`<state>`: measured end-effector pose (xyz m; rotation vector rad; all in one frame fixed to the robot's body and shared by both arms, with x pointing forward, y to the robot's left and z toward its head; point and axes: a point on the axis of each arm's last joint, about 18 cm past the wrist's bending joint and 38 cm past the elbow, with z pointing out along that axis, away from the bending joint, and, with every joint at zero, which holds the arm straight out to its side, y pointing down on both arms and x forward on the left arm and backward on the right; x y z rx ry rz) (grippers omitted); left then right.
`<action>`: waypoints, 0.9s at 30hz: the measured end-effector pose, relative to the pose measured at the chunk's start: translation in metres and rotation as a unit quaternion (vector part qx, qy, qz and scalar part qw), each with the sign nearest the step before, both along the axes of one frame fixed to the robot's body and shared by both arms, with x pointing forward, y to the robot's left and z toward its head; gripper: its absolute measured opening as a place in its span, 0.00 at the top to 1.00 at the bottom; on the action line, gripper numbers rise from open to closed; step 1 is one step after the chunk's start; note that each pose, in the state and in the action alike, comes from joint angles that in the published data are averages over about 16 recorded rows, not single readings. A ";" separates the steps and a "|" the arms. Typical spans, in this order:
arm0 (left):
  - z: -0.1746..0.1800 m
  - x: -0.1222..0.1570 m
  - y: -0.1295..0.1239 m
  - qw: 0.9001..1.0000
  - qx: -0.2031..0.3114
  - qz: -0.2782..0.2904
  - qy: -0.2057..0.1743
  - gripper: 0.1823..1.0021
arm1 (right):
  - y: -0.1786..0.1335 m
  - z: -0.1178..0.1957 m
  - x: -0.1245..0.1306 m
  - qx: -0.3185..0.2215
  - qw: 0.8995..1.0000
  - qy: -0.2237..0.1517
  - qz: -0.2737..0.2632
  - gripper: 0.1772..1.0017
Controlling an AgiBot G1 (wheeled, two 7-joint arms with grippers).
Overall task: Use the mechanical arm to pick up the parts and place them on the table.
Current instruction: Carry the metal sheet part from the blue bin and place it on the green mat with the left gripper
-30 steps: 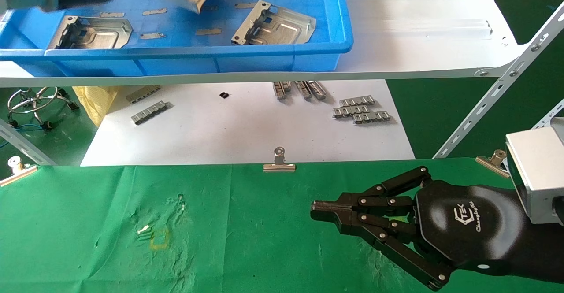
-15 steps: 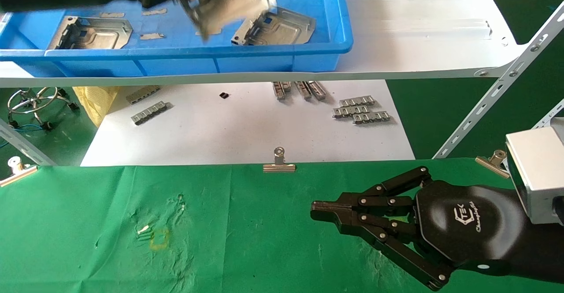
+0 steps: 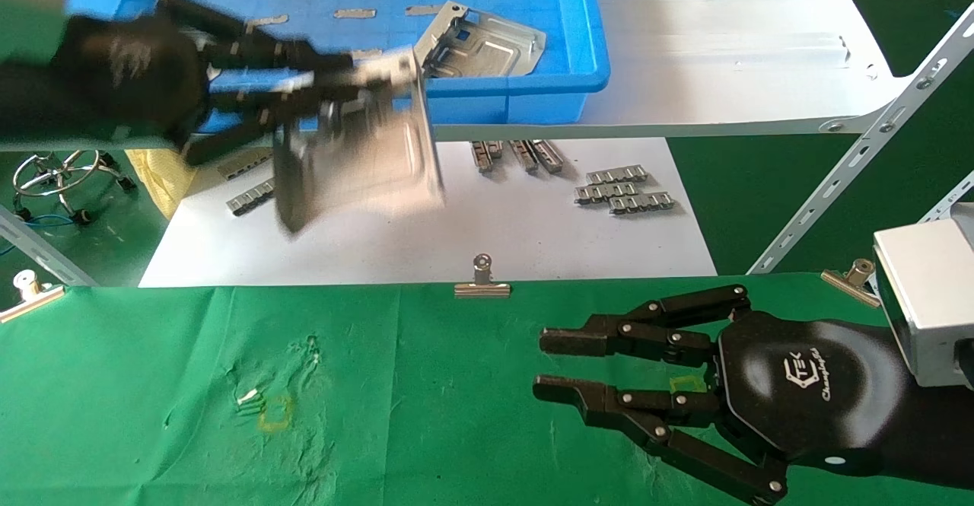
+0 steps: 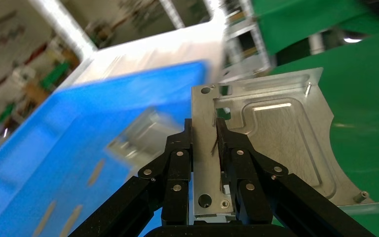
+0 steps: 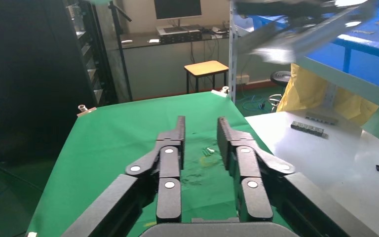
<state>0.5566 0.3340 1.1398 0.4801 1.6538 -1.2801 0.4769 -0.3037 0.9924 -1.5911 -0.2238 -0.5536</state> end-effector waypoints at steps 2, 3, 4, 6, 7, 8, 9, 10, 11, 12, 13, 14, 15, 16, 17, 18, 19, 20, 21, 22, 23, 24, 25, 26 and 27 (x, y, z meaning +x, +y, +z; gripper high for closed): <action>-0.016 -0.007 0.004 1.000 0.016 -0.005 -0.004 0.89 | 0.000 0.000 0.000 0.000 1.000 0.000 0.000 0.81; -0.025 -0.009 0.007 1.000 0.025 -0.008 -0.004 0.89 | 0.000 0.000 0.000 0.000 1.000 0.000 0.000 0.79; -0.034 -0.012 0.009 0.999 0.034 -0.009 -0.003 0.89 | 0.000 0.000 0.000 0.000 1.000 0.000 0.000 0.77; -0.054 -0.015 0.014 0.999 0.053 -0.009 0.001 0.89 | 0.000 0.000 0.000 0.000 1.000 0.000 0.000 0.73; -0.064 -0.015 0.017 0.998 0.063 -0.008 0.003 0.89 | 0.000 0.000 0.000 0.000 1.000 0.000 0.000 0.70; -0.074 -0.015 0.020 0.997 0.074 -0.005 0.007 0.89 | 0.000 0.000 0.000 0.000 1.000 0.000 0.000 0.68; -0.084 -0.015 0.023 0.996 0.084 -0.002 0.010 0.89 | 0.000 0.000 0.000 0.000 1.000 0.000 0.000 0.65; -0.094 -0.013 0.026 0.995 0.095 0.002 0.014 0.89 | 0.000 0.000 0.000 0.000 1.000 0.000 0.000 0.62; -0.104 -0.011 0.030 0.994 0.106 0.006 0.018 0.89 | 0.000 0.000 0.000 0.000 1.000 0.000 0.000 0.60; -0.113 -0.009 0.034 0.993 0.117 0.011 0.022 0.89 | 0.000 0.000 0.000 0.000 1.000 0.000 0.000 0.57; -0.123 -0.006 0.037 0.991 0.129 0.016 0.026 0.89 | 0.000 0.000 0.000 0.000 1.000 0.000 0.000 0.54; -0.132 -0.004 0.040 0.989 0.141 0.021 0.029 0.89 | 0.000 0.000 0.000 0.000 1.000 0.000 0.000 0.51; -0.140 -0.001 0.043 0.988 0.152 0.025 0.032 0.89 | 0.000 0.000 0.000 0.000 1.000 0.000 0.000 0.48; -0.148 0.002 0.046 0.986 0.163 0.029 0.035 0.90 | 0.000 0.000 0.000 0.000 1.000 0.000 0.000 0.44; -0.156 0.005 0.049 0.984 0.173 0.032 0.038 0.90 | 0.000 0.000 0.000 0.000 1.000 0.000 0.000 0.42; -0.163 0.008 0.051 0.982 0.182 0.036 0.041 0.90 | 0.000 0.000 0.000 0.000 1.000 0.000 0.000 0.40; -0.169 0.011 0.053 0.980 0.190 0.039 0.044 0.90 | 0.000 0.000 0.000 0.000 1.000 0.000 0.000 0.38; -0.175 0.013 0.056 0.978 0.198 0.042 0.046 0.90 | 0.000 0.000 0.000 0.000 1.000 0.000 0.000 0.35; -0.180 0.016 0.058 0.977 0.203 0.045 0.049 0.90 | 0.000 0.000 0.000 0.000 1.000 0.000 0.000 0.32; -0.184 0.019 0.059 0.976 0.208 0.049 0.051 0.90 | 0.000 0.000 0.000 0.000 1.000 0.000 0.000 0.29; -0.188 0.022 0.061 0.974 0.212 0.052 0.052 0.90 | 0.000 0.000 0.000 0.000 1.000 0.000 0.000 0.27; -0.191 0.025 0.062 0.974 0.215 0.056 0.054 0.90 | 0.000 0.000 0.000 0.000 1.000 0.000 0.000 0.25; -0.193 0.028 0.064 0.973 0.217 0.060 0.055 0.90 | 0.000 0.000 0.000 0.000 1.000 0.000 0.000 0.23; -0.196 0.031 0.065 0.972 0.219 0.064 0.055 0.90 | 0.000 0.000 0.000 0.000 1.000 0.000 0.000 0.20; -0.198 0.034 0.066 0.972 0.220 0.068 0.055 0.90 | 0.000 0.000 0.000 0.000 1.000 0.000 0.000 0.18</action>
